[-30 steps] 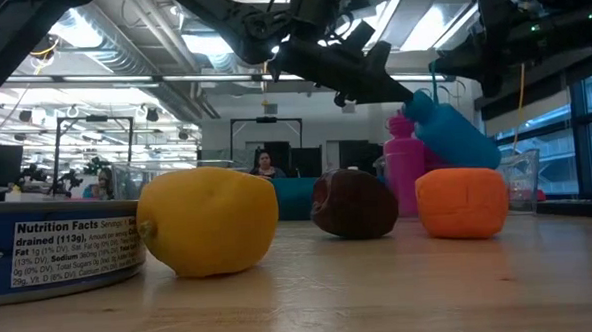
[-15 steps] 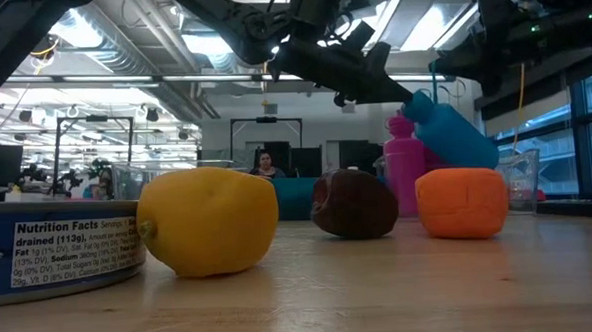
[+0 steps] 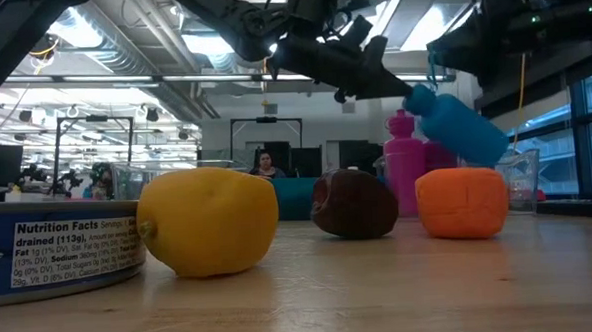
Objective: Pick & Place Food Item
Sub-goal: Adjust the blue water bottle
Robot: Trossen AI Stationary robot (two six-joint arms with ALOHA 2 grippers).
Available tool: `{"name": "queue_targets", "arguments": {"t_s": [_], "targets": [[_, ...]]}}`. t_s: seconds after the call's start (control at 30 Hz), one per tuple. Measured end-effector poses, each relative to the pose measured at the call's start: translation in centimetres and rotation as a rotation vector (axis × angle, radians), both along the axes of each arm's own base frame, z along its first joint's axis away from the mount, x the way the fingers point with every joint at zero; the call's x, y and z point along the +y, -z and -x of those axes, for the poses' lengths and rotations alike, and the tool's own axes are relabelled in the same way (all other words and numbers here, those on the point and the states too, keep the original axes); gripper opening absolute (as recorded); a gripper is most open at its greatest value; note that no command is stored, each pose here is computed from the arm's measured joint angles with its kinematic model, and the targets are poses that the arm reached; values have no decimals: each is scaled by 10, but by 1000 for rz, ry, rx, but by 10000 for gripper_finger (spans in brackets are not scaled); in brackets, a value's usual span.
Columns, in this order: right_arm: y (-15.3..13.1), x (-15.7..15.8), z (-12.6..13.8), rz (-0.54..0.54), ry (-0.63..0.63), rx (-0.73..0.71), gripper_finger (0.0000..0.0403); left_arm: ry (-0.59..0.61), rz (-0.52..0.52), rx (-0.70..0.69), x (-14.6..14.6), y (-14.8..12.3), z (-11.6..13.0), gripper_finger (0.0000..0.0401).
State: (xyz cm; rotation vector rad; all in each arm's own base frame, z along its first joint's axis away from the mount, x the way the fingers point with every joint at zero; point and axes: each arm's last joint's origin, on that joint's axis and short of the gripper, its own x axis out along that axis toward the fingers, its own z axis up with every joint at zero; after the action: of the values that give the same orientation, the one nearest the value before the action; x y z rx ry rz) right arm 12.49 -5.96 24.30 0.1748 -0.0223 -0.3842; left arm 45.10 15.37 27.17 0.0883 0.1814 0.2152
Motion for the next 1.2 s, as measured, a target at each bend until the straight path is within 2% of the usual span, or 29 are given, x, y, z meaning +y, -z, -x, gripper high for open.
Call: {"name": "queue_targets", "arguments": {"t_s": [0.2, 0.37, 0.73, 0.97, 1.2], "targets": [[-15, 1, 2, -31, -10, 84, 266, 31, 12, 8, -1, -3, 2, 17], [-28, 3, 5, -31, -16, 130, 305, 20, -2, 15, -2, -15, 9, 17], [-40, 7, 9, -9, -41, 224, 298, 32, -4, 64, -9, -39, 27, 17], [-31, 11, -7, 0, -164, 307, 287, 44, 29, 205, -14, -65, 43, 17], [-24, 11, -31, 51, -146, 361, 286, 134, 55, 296, -22, -100, 52, 17]]}}
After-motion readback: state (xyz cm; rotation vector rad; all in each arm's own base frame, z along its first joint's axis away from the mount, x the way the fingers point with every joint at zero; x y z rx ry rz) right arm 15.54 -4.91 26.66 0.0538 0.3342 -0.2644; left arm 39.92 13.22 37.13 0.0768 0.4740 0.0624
